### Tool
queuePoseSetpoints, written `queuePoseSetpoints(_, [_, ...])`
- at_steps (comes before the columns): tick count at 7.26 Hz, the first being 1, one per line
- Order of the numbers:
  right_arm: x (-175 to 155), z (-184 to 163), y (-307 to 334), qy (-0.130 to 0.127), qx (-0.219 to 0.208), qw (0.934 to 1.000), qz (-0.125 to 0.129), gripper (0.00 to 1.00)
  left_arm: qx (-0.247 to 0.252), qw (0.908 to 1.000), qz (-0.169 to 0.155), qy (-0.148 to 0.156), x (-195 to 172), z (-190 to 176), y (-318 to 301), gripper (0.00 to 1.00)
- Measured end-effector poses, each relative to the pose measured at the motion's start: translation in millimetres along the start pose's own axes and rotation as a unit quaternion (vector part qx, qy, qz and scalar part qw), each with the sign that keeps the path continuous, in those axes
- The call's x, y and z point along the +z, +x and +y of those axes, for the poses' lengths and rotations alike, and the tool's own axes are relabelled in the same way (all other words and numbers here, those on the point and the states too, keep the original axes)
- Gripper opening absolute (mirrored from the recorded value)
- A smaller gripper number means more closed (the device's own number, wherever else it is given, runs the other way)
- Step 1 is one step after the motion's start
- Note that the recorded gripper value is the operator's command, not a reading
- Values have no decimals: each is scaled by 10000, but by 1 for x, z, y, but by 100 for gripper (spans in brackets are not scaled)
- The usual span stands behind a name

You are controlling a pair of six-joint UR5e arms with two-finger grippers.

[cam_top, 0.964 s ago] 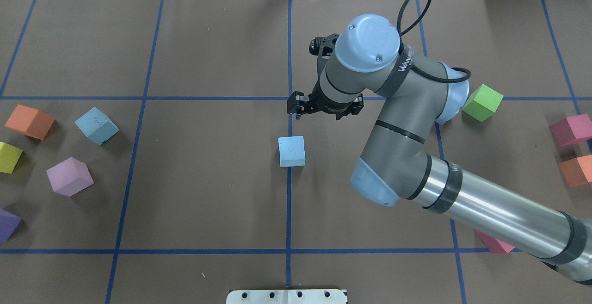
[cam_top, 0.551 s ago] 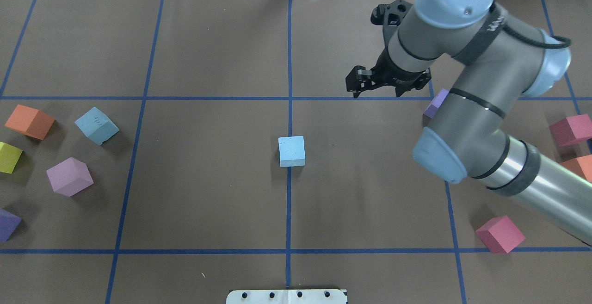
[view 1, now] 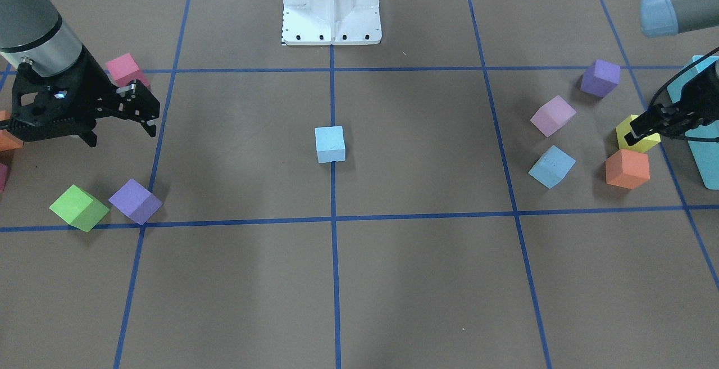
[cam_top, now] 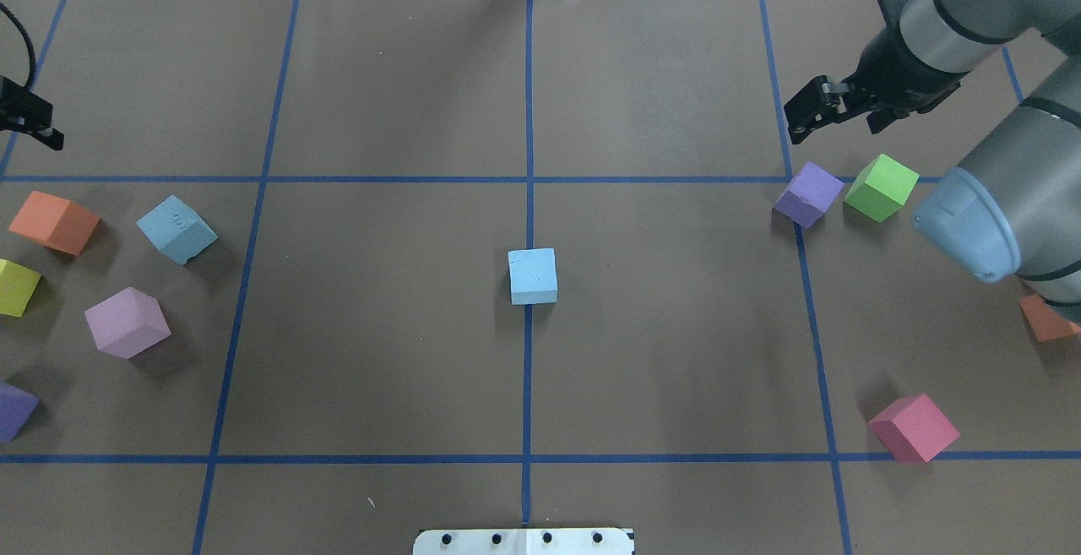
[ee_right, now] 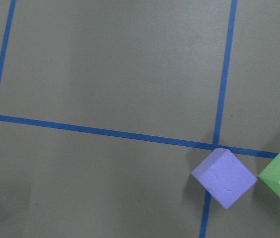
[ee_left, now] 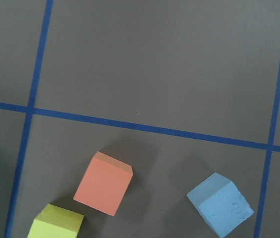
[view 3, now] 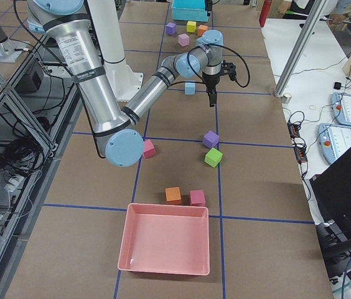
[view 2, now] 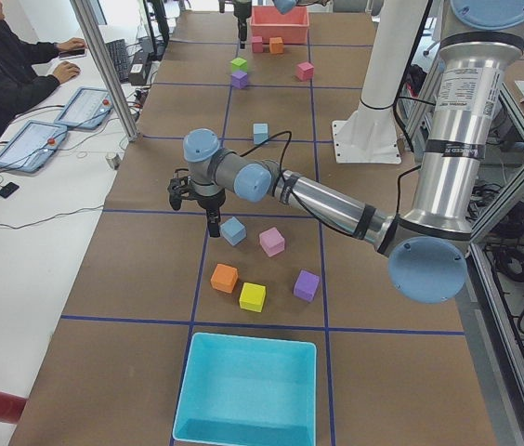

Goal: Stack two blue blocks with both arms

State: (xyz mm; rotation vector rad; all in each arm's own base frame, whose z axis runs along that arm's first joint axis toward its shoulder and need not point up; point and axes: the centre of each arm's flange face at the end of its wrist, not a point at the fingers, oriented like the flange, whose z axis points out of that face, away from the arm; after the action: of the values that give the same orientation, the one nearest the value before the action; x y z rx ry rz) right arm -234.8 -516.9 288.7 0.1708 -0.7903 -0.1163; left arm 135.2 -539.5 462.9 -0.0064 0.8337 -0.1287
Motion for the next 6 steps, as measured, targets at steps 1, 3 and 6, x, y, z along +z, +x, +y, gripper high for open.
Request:
queuePoseSetpoints(1, [-1,2,16,-9,-75,10000,55,100,361,9993,-90,102,15,-1,27,100])
queuePoseSetpoints(3, [-3,3,45,-30,-114,9998,147,100,1420,9895,-155,239,47,-1,71,99])
queuePoseSetpoints(6, [-5,5,73,-116,-98,9998,118,100,3218,9462,-110,315,78,2,86,99])
